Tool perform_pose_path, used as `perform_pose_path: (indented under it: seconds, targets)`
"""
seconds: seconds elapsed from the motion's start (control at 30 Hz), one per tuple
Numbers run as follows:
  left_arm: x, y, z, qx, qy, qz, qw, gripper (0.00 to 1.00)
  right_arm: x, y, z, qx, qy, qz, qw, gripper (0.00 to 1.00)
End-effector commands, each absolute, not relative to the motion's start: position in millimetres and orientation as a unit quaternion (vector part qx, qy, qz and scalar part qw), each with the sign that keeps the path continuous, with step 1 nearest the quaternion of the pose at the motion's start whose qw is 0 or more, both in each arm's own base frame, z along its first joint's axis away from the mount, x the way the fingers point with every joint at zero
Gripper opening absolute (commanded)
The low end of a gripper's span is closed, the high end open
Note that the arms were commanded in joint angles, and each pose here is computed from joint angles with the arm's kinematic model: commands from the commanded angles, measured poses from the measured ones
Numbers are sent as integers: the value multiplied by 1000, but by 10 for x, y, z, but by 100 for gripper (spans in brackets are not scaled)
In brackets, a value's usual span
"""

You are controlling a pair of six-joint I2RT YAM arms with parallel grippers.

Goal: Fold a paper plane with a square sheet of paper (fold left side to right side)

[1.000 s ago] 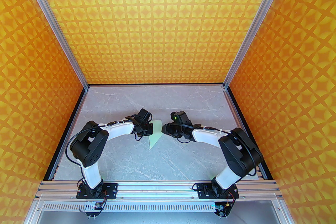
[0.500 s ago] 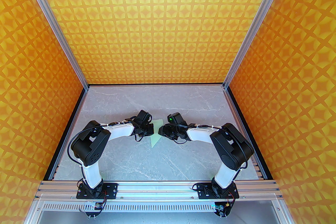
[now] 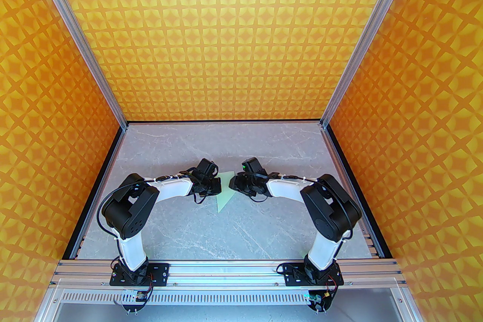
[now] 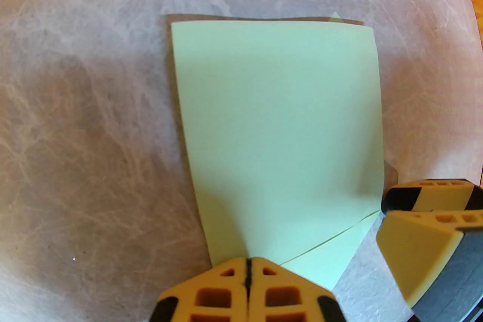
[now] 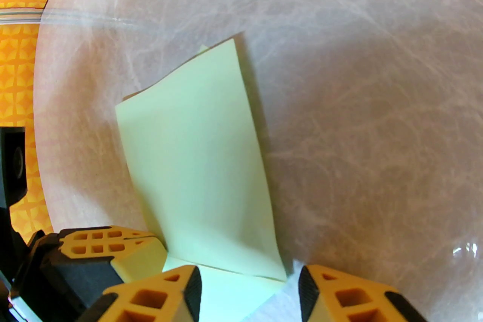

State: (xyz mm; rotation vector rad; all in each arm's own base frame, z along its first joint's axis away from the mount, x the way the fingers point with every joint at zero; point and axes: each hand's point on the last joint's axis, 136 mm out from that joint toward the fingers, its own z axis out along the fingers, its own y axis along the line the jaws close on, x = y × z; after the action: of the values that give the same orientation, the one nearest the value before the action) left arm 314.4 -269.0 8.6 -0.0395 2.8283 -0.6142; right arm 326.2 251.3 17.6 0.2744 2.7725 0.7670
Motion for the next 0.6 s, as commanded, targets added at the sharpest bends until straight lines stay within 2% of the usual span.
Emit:
perform_pose_path:
  seconds: [0.0, 0.33, 0.57]
  targets:
    - [2843, -2567, -179, -18, 981, -178, 69, 5, 3342, 2700, 193, 79, 942, 301, 123, 48]
    - [2862, -2604, -166, -19, 981, -180, 69, 5, 3236, 2766, 346, 83, 925, 350, 124, 48]
    - [2851, -2592, -174, -22, 981, -180, 68, 5, 3169, 2647, 360, 100, 927, 337, 133, 52]
